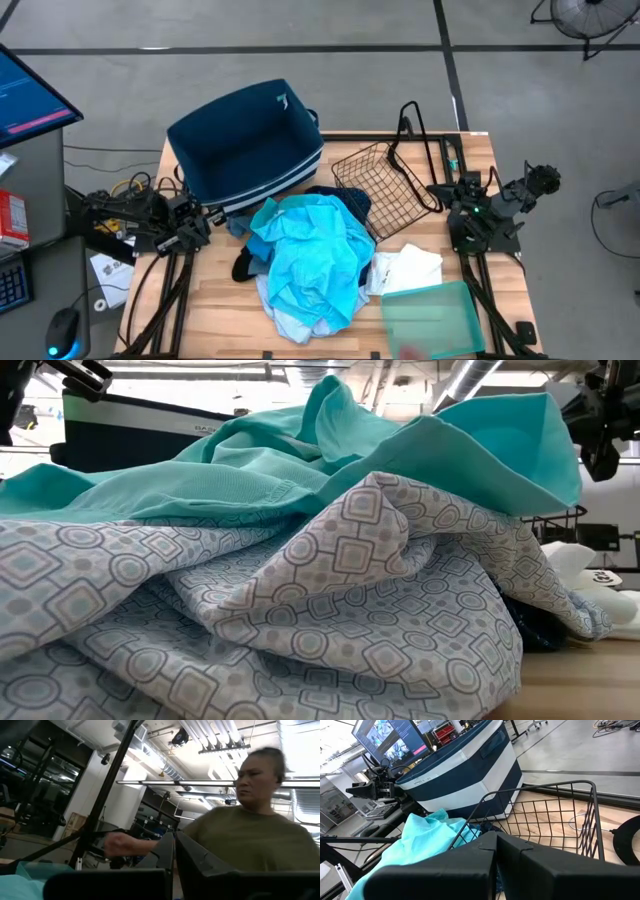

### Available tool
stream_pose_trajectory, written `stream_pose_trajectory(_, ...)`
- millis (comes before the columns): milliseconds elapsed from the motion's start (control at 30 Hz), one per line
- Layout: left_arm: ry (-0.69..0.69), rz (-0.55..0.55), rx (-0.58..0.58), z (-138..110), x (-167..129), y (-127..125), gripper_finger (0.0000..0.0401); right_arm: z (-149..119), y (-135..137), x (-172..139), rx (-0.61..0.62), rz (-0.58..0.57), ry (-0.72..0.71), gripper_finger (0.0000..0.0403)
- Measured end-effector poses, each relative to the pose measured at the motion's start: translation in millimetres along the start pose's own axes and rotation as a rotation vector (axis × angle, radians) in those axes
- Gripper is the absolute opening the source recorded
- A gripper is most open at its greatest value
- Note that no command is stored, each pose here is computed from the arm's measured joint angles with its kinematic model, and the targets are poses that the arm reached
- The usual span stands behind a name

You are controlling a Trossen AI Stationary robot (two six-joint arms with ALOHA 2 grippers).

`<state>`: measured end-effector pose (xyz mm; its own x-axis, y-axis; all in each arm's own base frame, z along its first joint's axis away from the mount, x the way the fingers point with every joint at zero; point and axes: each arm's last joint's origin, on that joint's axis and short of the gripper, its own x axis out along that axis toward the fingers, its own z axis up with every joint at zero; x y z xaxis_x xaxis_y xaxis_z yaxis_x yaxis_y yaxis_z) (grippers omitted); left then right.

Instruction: Pick & Place Cloths

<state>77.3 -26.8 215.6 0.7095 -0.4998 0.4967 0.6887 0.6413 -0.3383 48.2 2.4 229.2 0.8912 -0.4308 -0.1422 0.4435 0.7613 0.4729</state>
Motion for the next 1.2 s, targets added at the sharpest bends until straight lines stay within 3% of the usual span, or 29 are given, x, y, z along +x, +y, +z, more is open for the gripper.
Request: stream_pose_trajectory(1200,0.087,0.068,-0.039,-9.7,6.6,9.8,0.0002,0.4,0.2,0.0,0.004,0.001,-0.003,0.0)
